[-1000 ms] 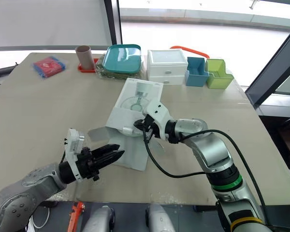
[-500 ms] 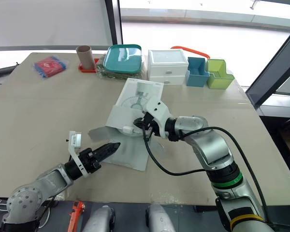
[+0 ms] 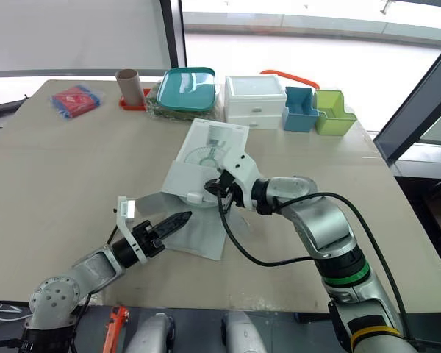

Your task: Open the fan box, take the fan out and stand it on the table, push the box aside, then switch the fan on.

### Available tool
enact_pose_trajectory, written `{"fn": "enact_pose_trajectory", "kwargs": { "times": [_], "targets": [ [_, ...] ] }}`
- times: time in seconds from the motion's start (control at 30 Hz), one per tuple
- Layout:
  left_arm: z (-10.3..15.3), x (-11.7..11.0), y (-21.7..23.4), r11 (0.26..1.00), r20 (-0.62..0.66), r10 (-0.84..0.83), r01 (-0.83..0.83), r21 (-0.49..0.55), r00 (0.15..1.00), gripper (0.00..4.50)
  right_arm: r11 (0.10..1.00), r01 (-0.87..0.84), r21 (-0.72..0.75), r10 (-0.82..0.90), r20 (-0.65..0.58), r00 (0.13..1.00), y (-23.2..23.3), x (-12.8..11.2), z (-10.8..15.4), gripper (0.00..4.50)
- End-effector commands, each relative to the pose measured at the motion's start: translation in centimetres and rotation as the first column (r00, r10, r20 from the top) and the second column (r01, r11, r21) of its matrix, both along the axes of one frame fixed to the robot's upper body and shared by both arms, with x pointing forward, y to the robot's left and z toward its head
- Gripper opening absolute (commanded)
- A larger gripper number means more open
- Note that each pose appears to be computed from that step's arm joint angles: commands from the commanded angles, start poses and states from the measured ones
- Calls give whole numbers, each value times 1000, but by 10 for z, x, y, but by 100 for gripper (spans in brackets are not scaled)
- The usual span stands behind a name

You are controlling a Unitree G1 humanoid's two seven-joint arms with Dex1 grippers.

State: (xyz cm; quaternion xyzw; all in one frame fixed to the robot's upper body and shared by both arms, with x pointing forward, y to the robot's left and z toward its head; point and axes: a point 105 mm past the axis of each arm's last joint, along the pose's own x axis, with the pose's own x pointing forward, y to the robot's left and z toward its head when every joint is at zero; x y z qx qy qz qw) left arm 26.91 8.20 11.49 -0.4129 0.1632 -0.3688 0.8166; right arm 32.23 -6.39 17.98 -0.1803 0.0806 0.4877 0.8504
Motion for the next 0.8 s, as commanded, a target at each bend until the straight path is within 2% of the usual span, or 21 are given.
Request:
{"fn": "enact_pose_trajectory", "kwargs": {
  "times": [0.03,0.33,0.8],
  "targets": [
    [-1,6,1,1000,-4,22,-22,2,1000,286,999,-11,31,9,67,998,-3,-4,25,0],
    [-5,21,-12,998,-3,24,-24,54,1000,286,1000,-8,27,6,68,998,-3,-6,27,0],
    [2,27,-15,999,23,34,-34,24,999,286,1000,-9,24,8,68,998,-2,-8,25,0]
  ]
}}
